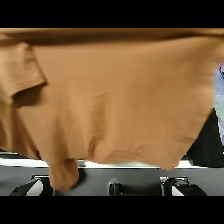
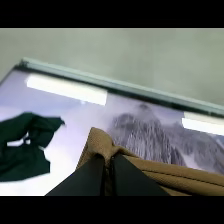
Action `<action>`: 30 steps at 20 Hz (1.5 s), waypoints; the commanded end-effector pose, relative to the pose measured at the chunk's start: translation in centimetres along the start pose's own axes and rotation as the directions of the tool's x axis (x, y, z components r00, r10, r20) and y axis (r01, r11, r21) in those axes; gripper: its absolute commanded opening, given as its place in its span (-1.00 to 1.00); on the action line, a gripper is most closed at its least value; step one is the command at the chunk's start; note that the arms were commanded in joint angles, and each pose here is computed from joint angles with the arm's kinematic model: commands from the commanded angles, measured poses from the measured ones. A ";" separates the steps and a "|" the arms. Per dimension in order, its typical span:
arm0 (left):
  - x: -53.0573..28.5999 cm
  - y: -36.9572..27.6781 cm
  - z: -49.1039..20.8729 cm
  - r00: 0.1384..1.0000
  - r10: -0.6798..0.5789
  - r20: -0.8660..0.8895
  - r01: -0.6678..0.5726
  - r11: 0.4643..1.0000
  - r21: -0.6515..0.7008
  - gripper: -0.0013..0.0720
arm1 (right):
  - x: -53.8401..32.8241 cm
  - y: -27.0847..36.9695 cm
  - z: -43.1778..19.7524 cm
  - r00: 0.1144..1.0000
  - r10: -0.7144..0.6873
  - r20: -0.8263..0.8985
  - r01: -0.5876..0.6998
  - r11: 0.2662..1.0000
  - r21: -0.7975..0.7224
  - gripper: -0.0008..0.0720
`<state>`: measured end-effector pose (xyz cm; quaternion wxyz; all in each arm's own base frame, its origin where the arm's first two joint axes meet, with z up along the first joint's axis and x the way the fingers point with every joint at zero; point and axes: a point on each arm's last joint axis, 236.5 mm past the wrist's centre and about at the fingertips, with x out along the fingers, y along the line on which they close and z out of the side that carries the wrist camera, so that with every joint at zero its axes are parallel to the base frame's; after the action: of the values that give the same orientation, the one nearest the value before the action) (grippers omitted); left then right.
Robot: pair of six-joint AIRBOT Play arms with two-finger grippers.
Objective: Fold the clothes and pants, and hang the long-sleeved shirts on hangers.
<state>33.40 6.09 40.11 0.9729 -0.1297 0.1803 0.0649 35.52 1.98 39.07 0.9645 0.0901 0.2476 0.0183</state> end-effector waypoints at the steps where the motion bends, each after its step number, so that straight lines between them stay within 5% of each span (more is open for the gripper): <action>1: 10.7 3.8 -9.5 0.943 0.032 -0.332 -0.043 0.999 -0.028 -0.92 | 12.6 -1.9 -6.6 0.955 -0.037 -0.294 0.048 0.998 0.031 -0.90; 6: 26.4 4.5 -26.1 0.762 -0.003 -0.648 -0.024 0.999 -0.033 -0.92 | 29.5 -2.9 -17.8 0.829 0.019 -0.559 0.051 0.993 0.109 -0.90; 14: 35.8 1.1 -36.2 0.687 -0.037 -0.726 0.035 0.999 -0.019 -0.86 | 38.3 -3.3 -29.3 0.696 0.097 -0.712 0.109 0.965 0.238 -0.84; 15: 35.6 0.9 -36.8 0.670 -0.046 -0.741 0.033 0.999 -0.032 -0.56 | 38.3 -2.9 -29.6 0.689 0.116 -0.715 0.103 0.961 0.255 -0.55; 17: 34.4 1.2 -37.0 0.634 -0.046 -0.772 0.019 0.999 -0.044 0.55 | 37.6 -2.6 -29.3 0.677 0.129 -0.725 0.096 0.961 0.261 0.18; 18: 33.7 1.8 -36.3 0.617 -0.045 -0.785 0.012 0.999 -0.048 0.77 | 36.7 -2.6 -29.0 0.666 0.133 -0.734 0.078 0.966 0.246 0.32; 24: 26.8 8.1 -26.6 0.646 -0.015 -0.763 -0.074 0.994 -0.082 0.77 | 26.4 -8.0 -25.8 0.554 0.136 -0.822 -0.049 0.990 0.131 0.39; 29: 17.7 12.3 -30.3 0.590 0.008 -0.807 -0.201 0.970 -0.138 0.77 | 19.4 -11.1 -29.6 0.535 0.300 -0.790 -0.016 0.938 0.346 0.40; 30: 16.2 12.5 -31.6 0.581 0.009 -0.814 -0.222 0.964 -0.148 0.76 | 18.1 -11.5 -31.9 0.508 0.314 -0.802 0.009 0.929 0.370 0.59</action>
<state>41.07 10.42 3.70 0.7742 -0.2220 0.5894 0.0619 41.24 -2.25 2.33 0.7121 0.2096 0.6640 0.0900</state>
